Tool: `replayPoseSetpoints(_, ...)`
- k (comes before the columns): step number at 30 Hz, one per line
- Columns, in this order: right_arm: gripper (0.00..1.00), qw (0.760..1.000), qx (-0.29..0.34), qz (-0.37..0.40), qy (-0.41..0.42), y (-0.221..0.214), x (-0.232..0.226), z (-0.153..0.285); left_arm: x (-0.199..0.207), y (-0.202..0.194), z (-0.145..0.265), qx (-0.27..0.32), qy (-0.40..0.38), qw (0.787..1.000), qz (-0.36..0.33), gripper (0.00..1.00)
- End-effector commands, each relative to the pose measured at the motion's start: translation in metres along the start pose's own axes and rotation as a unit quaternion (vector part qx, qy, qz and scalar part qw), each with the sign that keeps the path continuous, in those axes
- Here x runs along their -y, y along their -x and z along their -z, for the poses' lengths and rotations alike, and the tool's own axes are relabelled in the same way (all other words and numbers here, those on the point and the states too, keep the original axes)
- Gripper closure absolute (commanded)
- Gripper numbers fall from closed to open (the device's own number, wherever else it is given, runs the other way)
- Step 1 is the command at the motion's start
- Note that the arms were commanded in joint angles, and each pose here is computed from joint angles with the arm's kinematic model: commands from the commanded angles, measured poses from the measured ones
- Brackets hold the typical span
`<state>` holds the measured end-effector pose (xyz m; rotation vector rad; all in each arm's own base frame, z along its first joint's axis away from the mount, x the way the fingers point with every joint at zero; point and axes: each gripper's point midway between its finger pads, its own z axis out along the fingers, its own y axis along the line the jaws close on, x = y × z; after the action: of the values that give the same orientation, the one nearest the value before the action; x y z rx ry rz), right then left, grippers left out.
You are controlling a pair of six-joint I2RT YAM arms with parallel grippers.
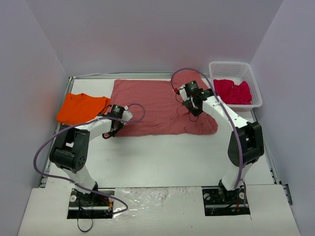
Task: Fold and stack the t-shirts
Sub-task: Fold the flattened tshirt in 1/3 of the way
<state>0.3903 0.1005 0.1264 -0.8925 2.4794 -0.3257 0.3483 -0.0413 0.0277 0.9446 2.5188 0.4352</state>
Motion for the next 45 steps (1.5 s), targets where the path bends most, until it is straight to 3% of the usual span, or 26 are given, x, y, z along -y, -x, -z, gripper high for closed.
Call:
replayPoseSetpoints(1, 1.0, 1.0, -0.012, -0.017, 0.004, -0.021, -0.003, 0.008, 0.002, -0.007, 0.0, -0.017, -0.017, 1.0, -0.014, 0.98)
replayPoseSetpoints(16, 1.0, 0.99, -0.131, -0.023, 0.05, -0.106, -0.016, -0.026, 0.003, -0.015, -0.001, -0.043, -0.042, 0.998, 0.001, 0.98)
replayPoseSetpoints(28, 1.0, 0.976, -0.196, -0.04, 0.091, -0.136, -0.01, -0.076, -0.001, -0.013, 0.007, -0.047, -0.037, 0.998, 0.008, 0.97)
replayPoseSetpoints(45, 1.0, 0.963, -0.249, -0.064, 0.084, -0.181, 0.018, -0.093, -0.004, -0.022, 0.001, -0.071, -0.034, 0.997, 0.004, 0.97)
